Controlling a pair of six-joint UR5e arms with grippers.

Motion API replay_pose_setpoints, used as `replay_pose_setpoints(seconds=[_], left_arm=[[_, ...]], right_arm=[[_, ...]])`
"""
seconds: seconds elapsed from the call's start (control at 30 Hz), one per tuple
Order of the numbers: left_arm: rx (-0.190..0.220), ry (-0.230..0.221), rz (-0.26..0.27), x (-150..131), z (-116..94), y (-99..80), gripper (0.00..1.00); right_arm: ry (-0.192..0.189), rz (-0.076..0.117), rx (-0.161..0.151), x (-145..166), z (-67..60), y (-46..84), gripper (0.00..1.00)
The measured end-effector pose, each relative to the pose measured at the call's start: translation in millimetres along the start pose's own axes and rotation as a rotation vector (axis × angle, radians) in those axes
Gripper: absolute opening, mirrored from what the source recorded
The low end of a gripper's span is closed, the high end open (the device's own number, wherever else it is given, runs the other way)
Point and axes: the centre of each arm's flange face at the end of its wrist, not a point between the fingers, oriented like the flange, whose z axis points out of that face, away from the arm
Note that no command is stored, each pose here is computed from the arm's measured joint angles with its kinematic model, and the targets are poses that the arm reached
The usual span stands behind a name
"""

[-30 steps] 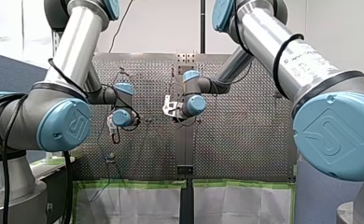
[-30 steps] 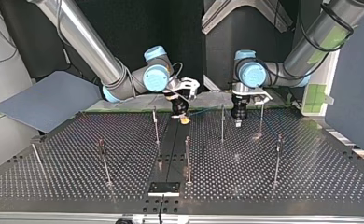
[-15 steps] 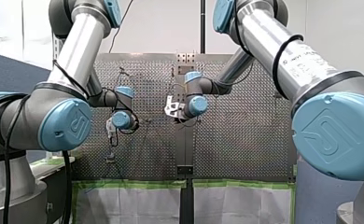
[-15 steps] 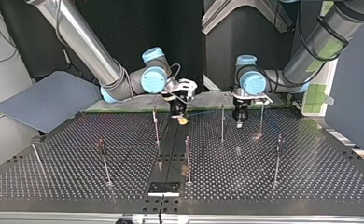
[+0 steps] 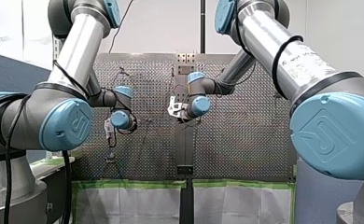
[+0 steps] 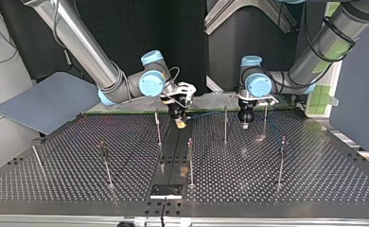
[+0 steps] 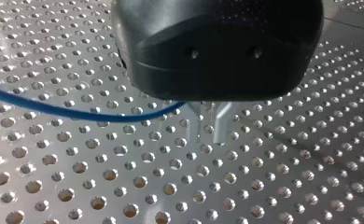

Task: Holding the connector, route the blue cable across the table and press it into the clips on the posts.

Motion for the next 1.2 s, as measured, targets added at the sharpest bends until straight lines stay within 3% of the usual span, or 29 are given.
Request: replay_pose_setpoints(seconds=[0.07, 0.33, 0.53, 0.73, 0.93, 1.2], left_arm=[[-0.003, 0.014, 0.002, 0, -2, 0.0, 1.0], [0.002, 0.057, 0.004, -8, -14, -3.2, 1.0], [0.01, 0.084, 0.014, -13, -37, -9.0, 1.0], [0.021, 0.073, 0.01, -19, -59, -15.1, 1.0], [0.035, 0.027, -0.019, -26, -84, -30.1, 1.0], [0.034, 0.033, 0.02, -30, -122, -55.8, 1.0]], right_arm=[[0.0, 0.0, -0.001, 0, 0.2, 1.0, 0.0], [0.002, 0.002, -0.004, 1, 0.7, 3.5, 0.0], [0.004, 0.007, -0.017, 3, 2.2, 13.2, 0.0], [0.005, 0.009, -0.023, 5, 2.8, 17.7, 0.0], [0.002, 0.01, -0.019, 4, 2.7, 17.6, 0.0], [-0.002, 0.01, -0.018, 4, 2.3, 17.4, 0.0]])
